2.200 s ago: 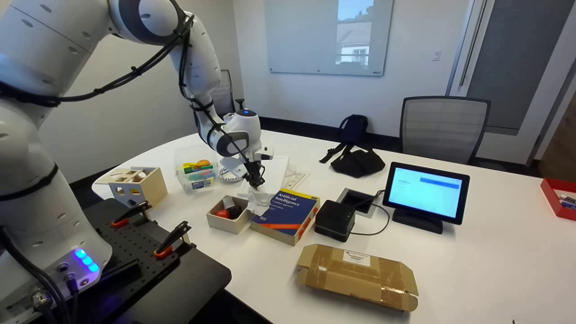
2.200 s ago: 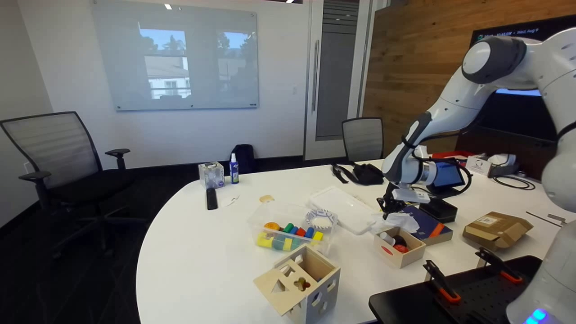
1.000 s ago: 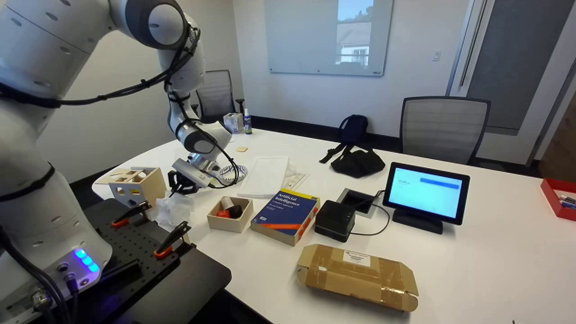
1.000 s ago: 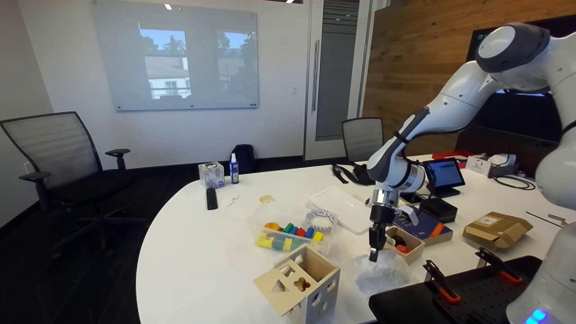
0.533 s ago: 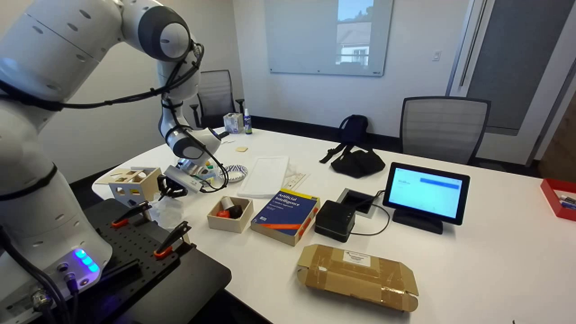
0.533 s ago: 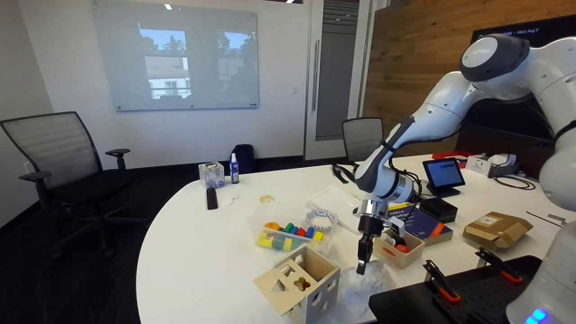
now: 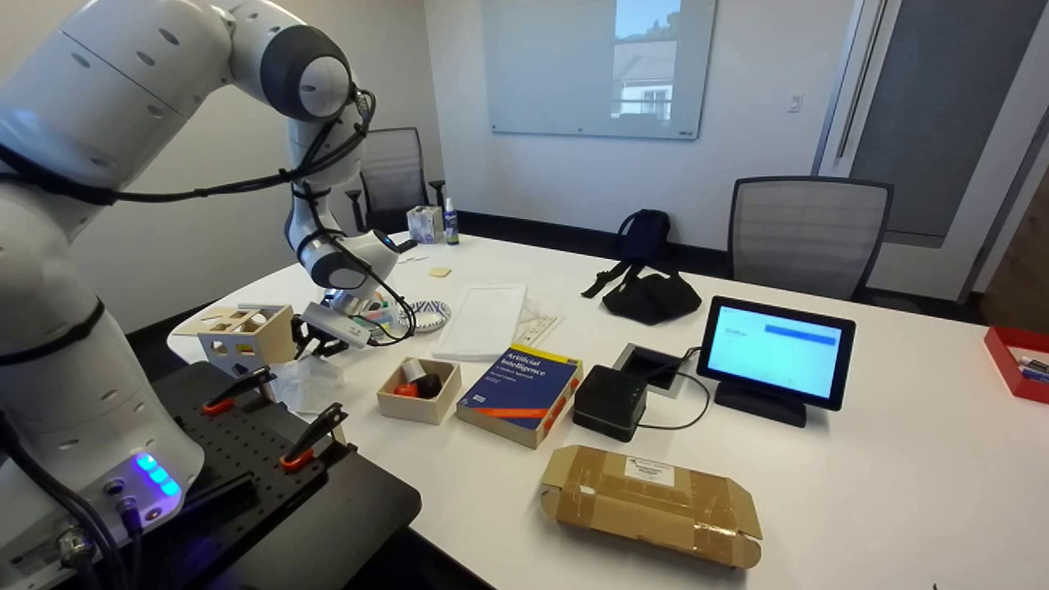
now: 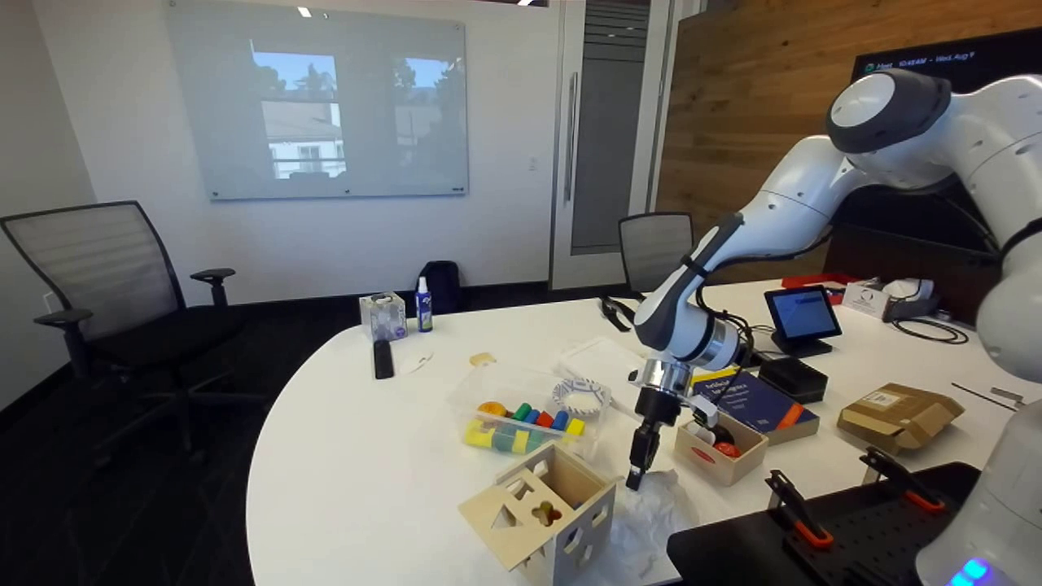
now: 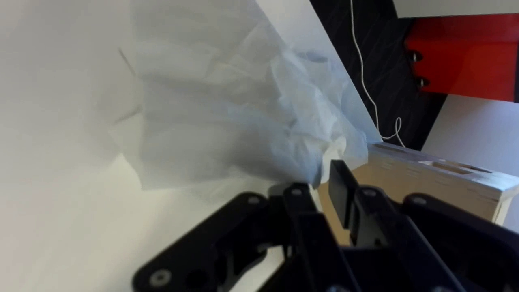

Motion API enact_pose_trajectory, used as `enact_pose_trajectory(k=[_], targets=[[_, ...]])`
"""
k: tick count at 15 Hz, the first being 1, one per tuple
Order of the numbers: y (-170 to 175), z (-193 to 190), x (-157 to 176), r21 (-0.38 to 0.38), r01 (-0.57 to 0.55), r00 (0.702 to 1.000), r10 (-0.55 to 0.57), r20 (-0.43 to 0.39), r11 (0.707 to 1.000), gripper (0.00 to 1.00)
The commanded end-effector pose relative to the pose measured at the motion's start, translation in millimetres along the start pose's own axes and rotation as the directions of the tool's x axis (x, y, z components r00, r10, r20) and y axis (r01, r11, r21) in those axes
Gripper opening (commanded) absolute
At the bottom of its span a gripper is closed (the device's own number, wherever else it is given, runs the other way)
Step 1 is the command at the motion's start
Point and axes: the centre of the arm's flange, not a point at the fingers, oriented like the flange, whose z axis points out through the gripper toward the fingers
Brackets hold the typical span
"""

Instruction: Use the paper towel to wipe the book

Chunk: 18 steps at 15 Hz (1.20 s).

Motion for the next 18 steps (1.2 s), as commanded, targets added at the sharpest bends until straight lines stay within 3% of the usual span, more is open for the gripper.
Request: enact_pose_trajectory(k=[1, 7, 10, 13, 18], targets=[[-4, -6, 3, -0.014, 0.026, 0.998, -0.027, -0.055, 1.0, 0.57], [-8, -13, 5, 0.014, 0.022, 1.0, -0.022, -0.019, 1.0, 0.99], [-15, -26, 3, -0.043, 0.017, 1.0, -0.018, -0.022, 0.999, 1.0], [-27, -68, 2, -0.107, -0.006, 0.999, 0.001, -0.044, 0.994, 1.0], [-52, -148, 16, -0.287, -0.096, 0.993, 0.07, -0.097, 0.953, 1.0]])
